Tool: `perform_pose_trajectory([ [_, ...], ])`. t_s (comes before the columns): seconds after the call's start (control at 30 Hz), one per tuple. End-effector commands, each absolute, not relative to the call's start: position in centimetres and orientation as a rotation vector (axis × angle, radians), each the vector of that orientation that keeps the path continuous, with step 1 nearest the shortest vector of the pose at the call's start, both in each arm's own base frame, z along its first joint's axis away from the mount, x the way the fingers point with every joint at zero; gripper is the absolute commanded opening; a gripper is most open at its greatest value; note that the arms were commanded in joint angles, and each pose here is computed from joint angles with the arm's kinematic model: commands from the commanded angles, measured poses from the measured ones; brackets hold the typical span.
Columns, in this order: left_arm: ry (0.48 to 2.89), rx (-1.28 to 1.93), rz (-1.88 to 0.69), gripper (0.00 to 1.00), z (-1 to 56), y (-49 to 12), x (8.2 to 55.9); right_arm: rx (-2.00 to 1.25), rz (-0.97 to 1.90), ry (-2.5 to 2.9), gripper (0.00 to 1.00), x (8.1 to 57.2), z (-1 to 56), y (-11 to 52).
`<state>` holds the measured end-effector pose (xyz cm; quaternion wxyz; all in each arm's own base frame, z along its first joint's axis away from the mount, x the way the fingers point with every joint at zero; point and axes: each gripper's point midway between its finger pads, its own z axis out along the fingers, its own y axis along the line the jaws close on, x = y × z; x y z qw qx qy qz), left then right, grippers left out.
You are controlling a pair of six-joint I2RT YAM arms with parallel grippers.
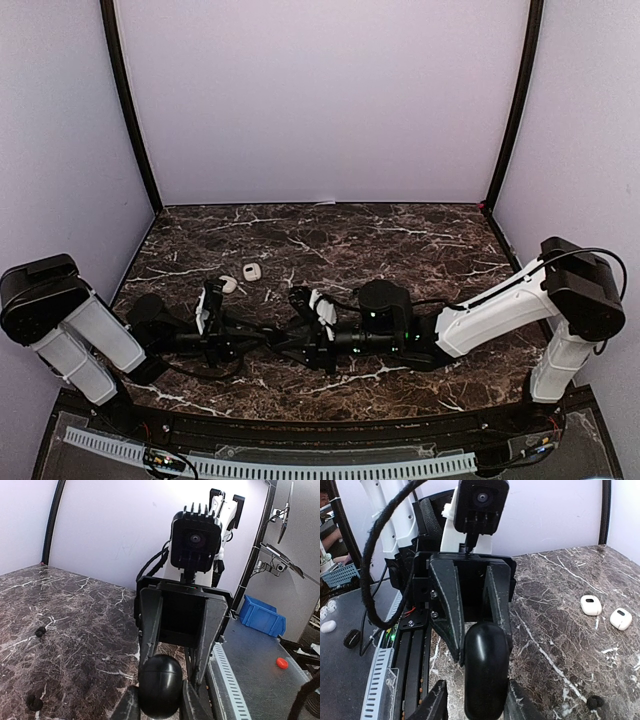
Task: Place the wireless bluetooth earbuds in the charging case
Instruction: Pass from the left arm to the right
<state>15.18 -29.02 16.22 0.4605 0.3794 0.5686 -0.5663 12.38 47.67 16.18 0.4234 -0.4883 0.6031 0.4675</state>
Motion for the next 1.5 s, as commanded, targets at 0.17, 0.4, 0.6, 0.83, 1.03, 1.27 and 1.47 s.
perform_pose_trajectory([
  [0.17,1.074,0.964,-1.369,0.15,22.1,-28.1,13.5,-1.206,1.197,1.485,0.46,12.2,17.0,48.1],
  [0.4,1.057,0.972,-1.374,0.16,22.5,-28.0,13.2,-1.200,1.226,1.490,0.30,11.9,16.9,47.5],
  [0.6,1.057,0.974,-1.369,0.18,22.4,-28.0,13.2,-1.203,1.235,1.478,0.12,11.8,17.4,47.6],
  [0.83,1.104,0.995,-1.346,0.41,20.8,-28.1,13.4,-1.331,1.077,1.534,0.04,12.2,16.9,46.5],
  [1.03,1.165,1.069,-1.355,0.48,19.0,-28.9,13.3,-1.464,0.871,1.652,0.05,12.9,16.4,43.0],
  [1.27,1.199,1.136,-1.356,0.51,17.5,-30.0,13.2,-1.526,0.767,1.704,0.07,13.2,16.5,41.1],
  [1.47,1.214,1.144,-1.360,0.63,16.9,-30.7,13.1,-1.518,0.780,1.663,0.07,13.5,17.4,42.2],
])
